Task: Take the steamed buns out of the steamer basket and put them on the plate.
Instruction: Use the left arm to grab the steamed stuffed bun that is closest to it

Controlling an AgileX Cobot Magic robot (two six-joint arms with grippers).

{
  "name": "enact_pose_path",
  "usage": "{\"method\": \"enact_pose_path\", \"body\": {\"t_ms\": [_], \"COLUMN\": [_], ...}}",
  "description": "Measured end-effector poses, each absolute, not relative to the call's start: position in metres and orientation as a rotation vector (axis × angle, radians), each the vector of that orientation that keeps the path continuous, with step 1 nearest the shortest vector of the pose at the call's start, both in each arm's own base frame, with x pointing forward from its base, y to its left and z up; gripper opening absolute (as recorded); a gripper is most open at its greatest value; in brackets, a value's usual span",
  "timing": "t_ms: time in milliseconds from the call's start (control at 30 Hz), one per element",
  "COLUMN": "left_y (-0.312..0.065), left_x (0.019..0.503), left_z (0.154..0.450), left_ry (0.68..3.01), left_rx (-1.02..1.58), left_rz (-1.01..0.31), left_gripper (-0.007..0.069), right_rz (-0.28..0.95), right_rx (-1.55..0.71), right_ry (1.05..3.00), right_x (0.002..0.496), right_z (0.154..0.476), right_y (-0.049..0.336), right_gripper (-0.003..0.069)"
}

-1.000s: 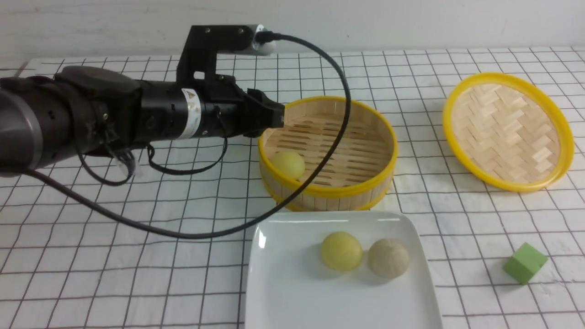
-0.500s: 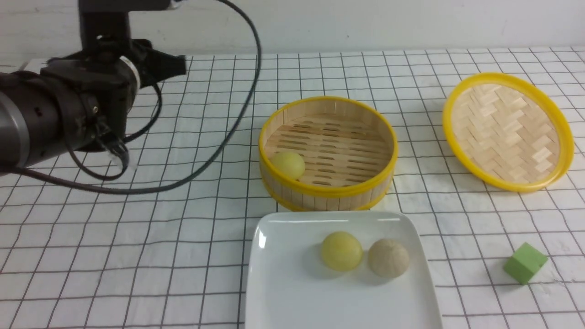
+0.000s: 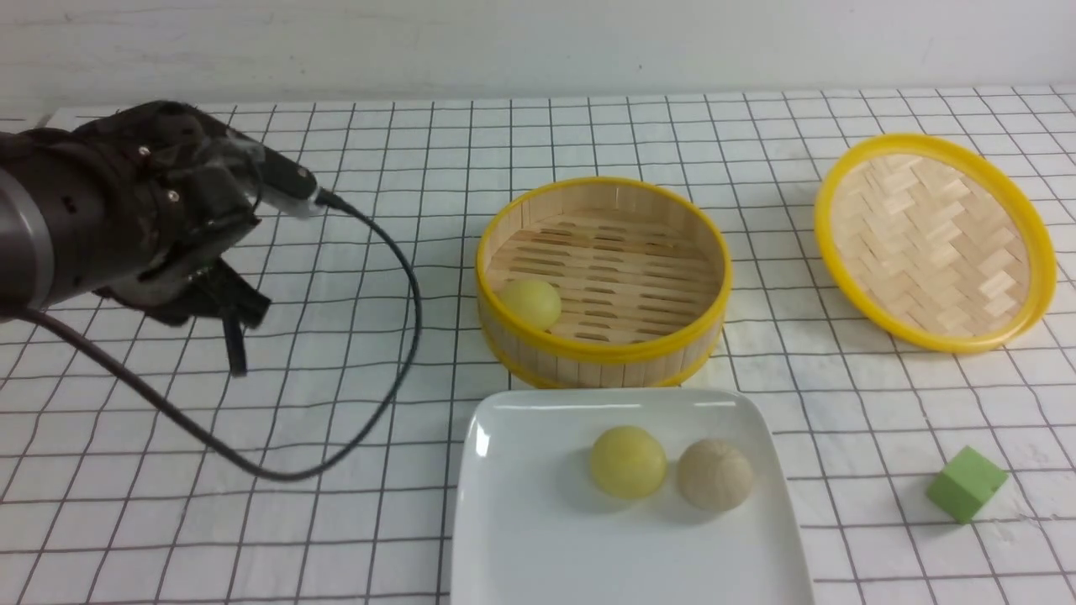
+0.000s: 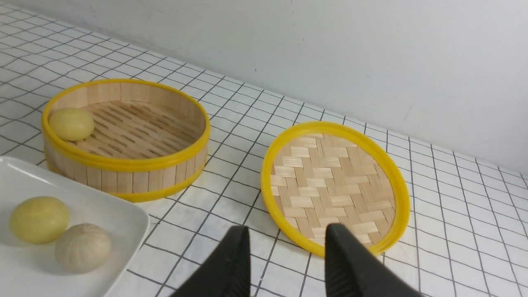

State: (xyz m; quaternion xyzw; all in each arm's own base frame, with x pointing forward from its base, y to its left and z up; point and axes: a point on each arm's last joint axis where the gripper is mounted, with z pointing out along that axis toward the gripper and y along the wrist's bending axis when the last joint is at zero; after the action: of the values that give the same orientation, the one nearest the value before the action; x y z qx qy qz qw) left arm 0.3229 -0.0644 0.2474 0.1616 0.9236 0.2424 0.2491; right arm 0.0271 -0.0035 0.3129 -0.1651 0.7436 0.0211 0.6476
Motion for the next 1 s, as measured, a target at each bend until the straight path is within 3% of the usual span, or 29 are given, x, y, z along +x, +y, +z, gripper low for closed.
{"method": "enact_pose_path", "body": {"t_ms": [167,233,467,667,833,1000], "left_y": [-0.081,-0.095,-0.121,-0.129,-0.136,-0.145], "left_x": [0.318,0.317,0.323,0.329,0.339,0.347], "left_z": [0.248,0.262,0.323,0.345,0.331,0.319], "left_ry": [2.619,2.617,2.461,2.413,2.526,2.554], "left_rx": [0.582,0.614,0.593,0.559,0.601,0.659], "left_rz": [0.4,0.191,-0.178,-0.271,-0.307,-0.375], "left_gripper": [0.0213,0.0213,0.0216,0.0226,0.0269,0.036], "right_rz": [0.046,0.045,0.045,0.045,0.046,0.048], "right_rx": [-0.376,-0.376,-0.376,-0.376,-0.376,-0.376], "right_ry": [1.69,1.69,1.69,1.69,1.69,1.691], "right_x": [0.027,0.027,0.027,0.027,0.027,0.027], "right_z": [0.313,0.313,0.313,0.313,0.313,0.313], "right_y": [-0.004,-0.004,-0.004,-0.004,-0.004,-0.004], "right_gripper": [0.0277,0.0277,0.0277,0.0277,0.0277,0.0277]}}
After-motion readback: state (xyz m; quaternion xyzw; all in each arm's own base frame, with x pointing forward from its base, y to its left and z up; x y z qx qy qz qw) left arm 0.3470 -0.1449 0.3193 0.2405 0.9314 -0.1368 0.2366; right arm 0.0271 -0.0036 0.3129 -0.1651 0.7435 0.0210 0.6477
